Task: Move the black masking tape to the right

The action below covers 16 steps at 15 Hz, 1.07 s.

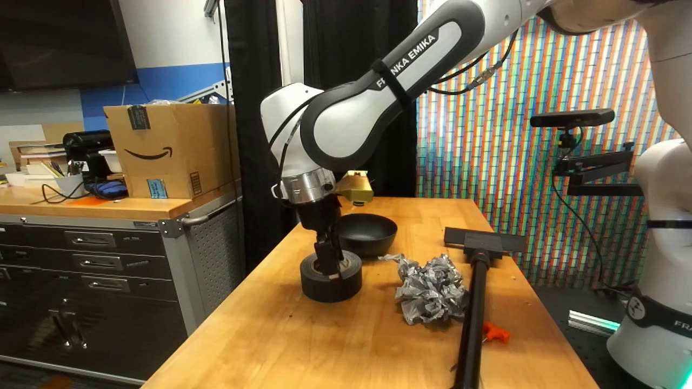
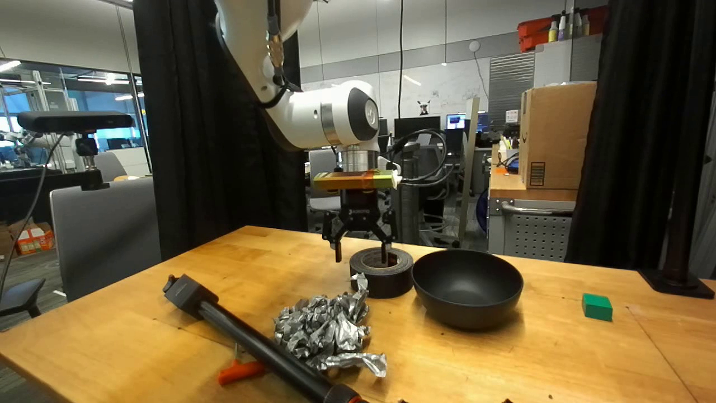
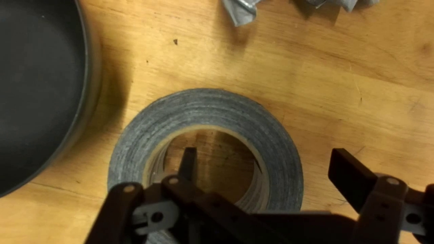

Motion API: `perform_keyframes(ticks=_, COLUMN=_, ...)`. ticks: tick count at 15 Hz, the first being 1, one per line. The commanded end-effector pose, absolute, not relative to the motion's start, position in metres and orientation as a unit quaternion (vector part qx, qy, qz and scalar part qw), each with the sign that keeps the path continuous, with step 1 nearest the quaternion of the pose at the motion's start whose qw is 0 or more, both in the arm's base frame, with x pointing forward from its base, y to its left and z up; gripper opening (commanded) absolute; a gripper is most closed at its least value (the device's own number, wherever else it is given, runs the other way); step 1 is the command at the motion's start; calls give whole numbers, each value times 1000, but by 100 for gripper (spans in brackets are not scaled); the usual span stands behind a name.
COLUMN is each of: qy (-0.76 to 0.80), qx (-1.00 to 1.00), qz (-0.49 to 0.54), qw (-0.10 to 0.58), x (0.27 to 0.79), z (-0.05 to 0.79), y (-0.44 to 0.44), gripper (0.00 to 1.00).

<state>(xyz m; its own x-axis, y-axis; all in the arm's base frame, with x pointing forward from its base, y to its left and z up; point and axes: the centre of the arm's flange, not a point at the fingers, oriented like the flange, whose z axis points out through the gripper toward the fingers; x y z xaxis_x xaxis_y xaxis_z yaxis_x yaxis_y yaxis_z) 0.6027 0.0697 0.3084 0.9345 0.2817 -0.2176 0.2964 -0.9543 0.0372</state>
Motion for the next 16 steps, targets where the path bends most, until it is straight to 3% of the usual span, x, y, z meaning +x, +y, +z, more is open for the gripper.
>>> perform_keyframes(ticks=1, qy=154, qx=982, qz=-108, qw=33, x=610, z=304, y=67, gripper=100)
perform_keyframes(ticks=7, qy=154, qx=981, qz=-113, qw=34, x=608, z=299, y=64, gripper=100)
perform_keyframes(ticks=9, qy=152, qx=981, qz=-112, qw=33, x=608, z=300, y=63, gripper=75)
perform_keyframes(ticks=16, qy=170, qx=979, qz=-110, qw=27, x=604, z=302, y=88, gripper=20)
